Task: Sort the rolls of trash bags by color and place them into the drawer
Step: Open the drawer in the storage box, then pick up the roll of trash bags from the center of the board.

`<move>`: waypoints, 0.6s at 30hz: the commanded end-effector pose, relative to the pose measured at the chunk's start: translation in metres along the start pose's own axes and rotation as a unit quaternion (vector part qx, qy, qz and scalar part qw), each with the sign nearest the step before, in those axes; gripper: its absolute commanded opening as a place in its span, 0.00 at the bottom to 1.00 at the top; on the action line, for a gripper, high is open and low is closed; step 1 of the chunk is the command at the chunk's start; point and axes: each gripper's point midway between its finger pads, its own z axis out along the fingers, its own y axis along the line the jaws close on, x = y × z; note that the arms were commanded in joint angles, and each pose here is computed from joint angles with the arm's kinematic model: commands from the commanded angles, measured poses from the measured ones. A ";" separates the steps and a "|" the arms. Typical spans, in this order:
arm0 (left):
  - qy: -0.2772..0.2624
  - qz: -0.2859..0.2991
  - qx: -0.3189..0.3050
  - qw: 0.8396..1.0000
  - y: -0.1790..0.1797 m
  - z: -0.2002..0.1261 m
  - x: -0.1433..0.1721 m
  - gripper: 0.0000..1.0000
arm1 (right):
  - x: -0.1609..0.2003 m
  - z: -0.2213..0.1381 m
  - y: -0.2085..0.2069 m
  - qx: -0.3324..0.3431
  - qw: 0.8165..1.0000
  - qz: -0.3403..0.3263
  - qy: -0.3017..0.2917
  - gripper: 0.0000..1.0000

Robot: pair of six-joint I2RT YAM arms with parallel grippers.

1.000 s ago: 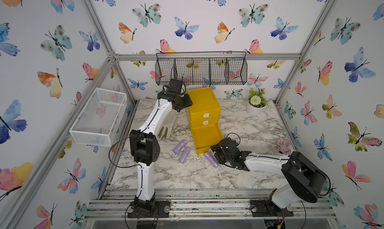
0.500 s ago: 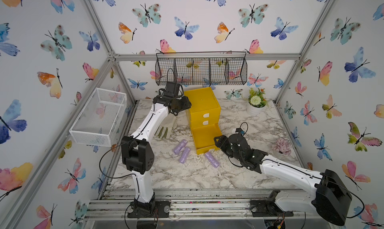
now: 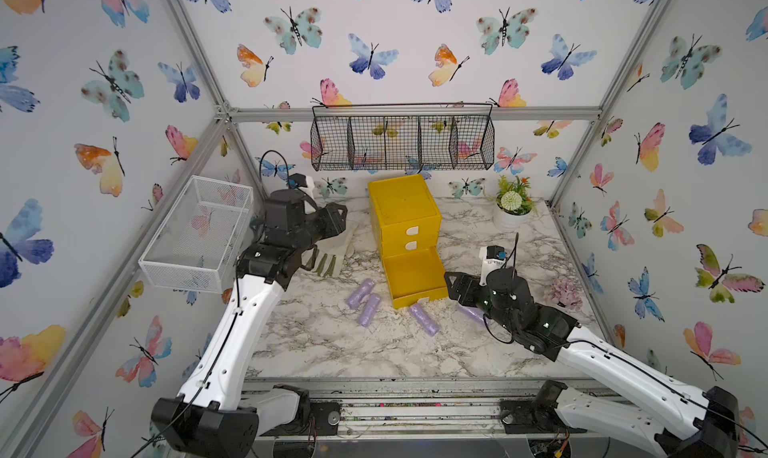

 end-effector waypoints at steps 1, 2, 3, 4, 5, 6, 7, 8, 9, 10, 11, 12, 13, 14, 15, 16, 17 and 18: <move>0.019 0.013 -0.049 0.999 0.038 -0.001 0.028 0.57 | 0.005 -0.008 -0.024 0.053 0.997 -0.045 0.024 0.81; 0.026 0.010 -0.060 0.998 0.047 -0.001 0.038 0.56 | 0.005 -0.009 -0.028 0.059 0.997 -0.046 0.027 0.81; 0.032 0.008 -0.068 0.997 0.054 0.000 0.047 0.56 | 0.005 -0.009 -0.031 0.063 0.996 -0.048 0.030 0.81; 0.042 0.006 -0.072 0.997 0.061 0.001 0.057 0.56 | 0.004 -0.009 -0.033 0.065 0.996 -0.051 0.033 0.82; 0.050 0.003 -0.075 0.996 0.066 0.003 0.065 0.56 | 0.004 -0.009 -0.036 0.068 0.996 -0.053 0.037 0.81; 0.060 -0.001 -0.078 0.995 0.071 0.005 0.075 0.56 | 0.003 -0.008 -0.039 0.072 0.995 -0.058 0.043 0.82; 0.069 -0.004 -0.080 0.994 0.076 0.008 0.083 0.56 | 0.002 -0.008 -0.044 0.076 0.994 -0.061 0.051 0.82; 0.075 -0.007 -0.082 0.994 0.079 0.009 0.089 0.55 | 0.002 -0.006 -0.048 0.079 0.993 -0.064 0.061 0.82; 0.082 -0.008 -0.082 0.993 0.082 0.011 0.094 0.55 | 0.002 -0.004 -0.052 0.081 0.992 -0.066 0.074 0.82; 0.086 -0.008 -0.081 0.993 0.084 0.013 0.099 0.55 | 0.002 -0.002 -0.058 0.082 0.990 -0.068 0.088 0.82; 0.089 -0.008 -0.080 0.993 0.085 0.014 0.102 0.55 | 0.004 0.001 -0.062 0.083 0.989 -0.070 0.101 0.82; 0.091 -0.007 -0.078 0.993 0.086 0.016 0.104 0.55 | 0.006 0.003 -0.066 0.084 0.987 -0.073 0.115 0.82; 0.094 -0.006 -0.078 0.993 0.087 0.017 0.107 0.55 | 0.010 0.007 -0.069 0.086 0.984 -0.078 0.132 0.83; 0.095 -0.006 -0.077 0.992 0.088 0.018 0.109 0.55 | 0.015 0.010 -0.072 0.088 0.982 -0.080 0.147 0.83; 0.098 -0.006 -0.078 0.992 0.089 0.019 0.112 0.56 | 0.020 0.014 -0.075 0.090 0.979 -0.082 0.166 0.83; 0.102 -0.007 -0.077 0.992 0.091 0.020 0.116 0.56 | 0.027 0.017 -0.077 0.089 0.975 -0.085 0.183 0.84; 0.107 -0.008 -0.077 0.991 0.092 0.022 0.119 0.55 | 0.033 0.021 -0.079 0.088 0.972 -0.088 0.198 0.84; 0.112 -0.011 -0.076 0.991 0.093 0.023 0.123 0.56 | 0.039 0.025 -0.082 0.090 0.969 -0.090 0.213 0.84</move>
